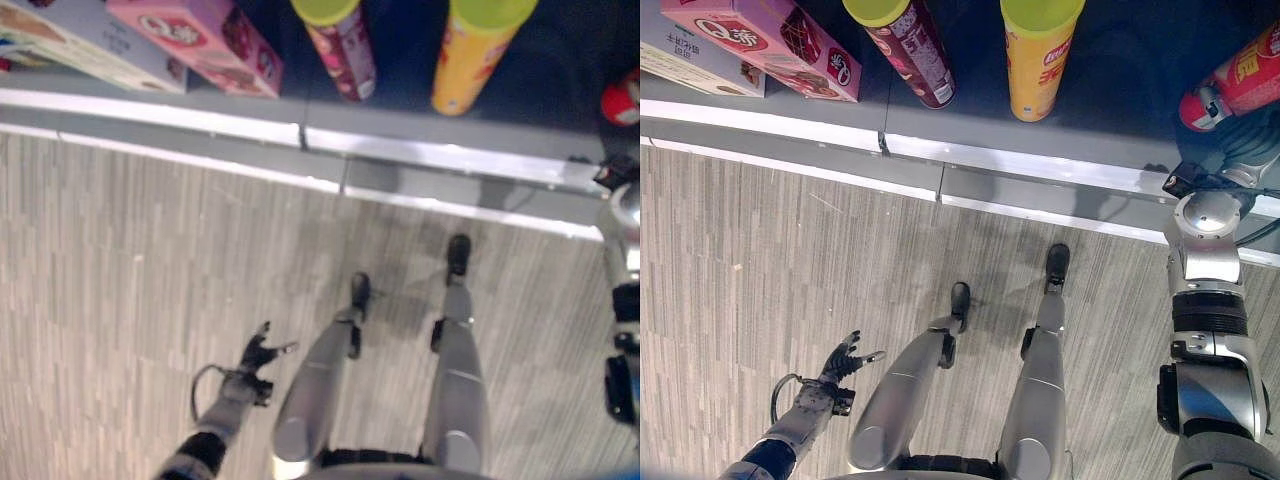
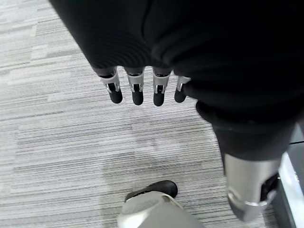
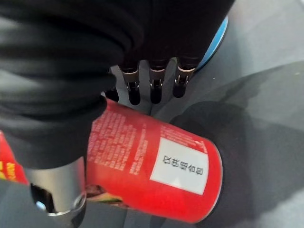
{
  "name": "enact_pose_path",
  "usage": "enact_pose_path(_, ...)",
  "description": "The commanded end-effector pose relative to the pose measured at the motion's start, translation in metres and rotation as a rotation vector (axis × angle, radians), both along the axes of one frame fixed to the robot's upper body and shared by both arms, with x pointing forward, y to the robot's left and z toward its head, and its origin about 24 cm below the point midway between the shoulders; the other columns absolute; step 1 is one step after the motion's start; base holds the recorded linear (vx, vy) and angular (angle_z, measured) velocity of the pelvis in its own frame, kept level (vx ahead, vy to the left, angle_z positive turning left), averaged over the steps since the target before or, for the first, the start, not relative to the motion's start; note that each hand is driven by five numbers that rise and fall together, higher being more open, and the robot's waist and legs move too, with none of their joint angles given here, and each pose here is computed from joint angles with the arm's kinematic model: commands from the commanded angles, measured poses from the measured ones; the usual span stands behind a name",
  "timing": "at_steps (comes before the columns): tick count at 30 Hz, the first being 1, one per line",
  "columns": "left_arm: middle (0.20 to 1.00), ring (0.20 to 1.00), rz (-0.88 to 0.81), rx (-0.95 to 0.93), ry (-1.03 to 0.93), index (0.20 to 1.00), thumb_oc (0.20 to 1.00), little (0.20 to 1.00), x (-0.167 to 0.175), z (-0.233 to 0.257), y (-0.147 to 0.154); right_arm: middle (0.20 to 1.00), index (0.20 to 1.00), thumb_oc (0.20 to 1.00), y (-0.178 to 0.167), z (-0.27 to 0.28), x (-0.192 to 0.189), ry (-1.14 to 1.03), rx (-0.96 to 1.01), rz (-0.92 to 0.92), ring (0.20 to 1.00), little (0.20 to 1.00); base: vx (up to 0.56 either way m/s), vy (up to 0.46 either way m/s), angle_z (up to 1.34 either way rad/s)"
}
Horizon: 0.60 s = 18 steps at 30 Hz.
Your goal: Put the goods on the table back onto the shelves and tidy them up.
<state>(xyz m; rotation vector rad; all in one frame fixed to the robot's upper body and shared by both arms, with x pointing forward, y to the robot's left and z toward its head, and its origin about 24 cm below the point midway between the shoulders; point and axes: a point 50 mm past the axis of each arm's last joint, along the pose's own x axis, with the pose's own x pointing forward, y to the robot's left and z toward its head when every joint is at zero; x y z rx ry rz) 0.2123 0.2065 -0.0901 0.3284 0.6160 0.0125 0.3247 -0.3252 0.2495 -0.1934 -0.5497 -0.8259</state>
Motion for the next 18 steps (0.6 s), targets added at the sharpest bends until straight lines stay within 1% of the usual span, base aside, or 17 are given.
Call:
enact_pose_path(1, 1.000, 1.000, 0.019, 0.035, 0.053, 1.000, 1.000, 1.000, -0.0274, -0.0046, 0.0273, 1.000, 1.000, 1.000, -0.0059, 0.0395, -0.0114, -0.106, -0.118, 0.022, 1.000, 1.000, 0.00, 0.000, 0.00)
enact_pose_path(10, 1.000, 1.000, 0.019, 0.021, 0.069, 1.000, 1.000, 1.000, -0.0289, -0.0056, 0.0315, 1.000, 1.000, 1.000, -0.0048, 0.0400, -0.0093, -0.080, -0.146, 0.119, 1.000, 1.000, 0.00, 0.000, 0.00)
enact_pose_path(18, 1.000, 1.000, 0.024, 0.015, 0.071, 1.000, 1.000, 1.000, -0.0300, -0.0059, 0.0333, 1.000, 1.000, 1.000, -0.0047, 0.0415, -0.0095, -0.060, -0.181, 0.130, 1.000, 1.000, 0.00, 0.000, 0.00)
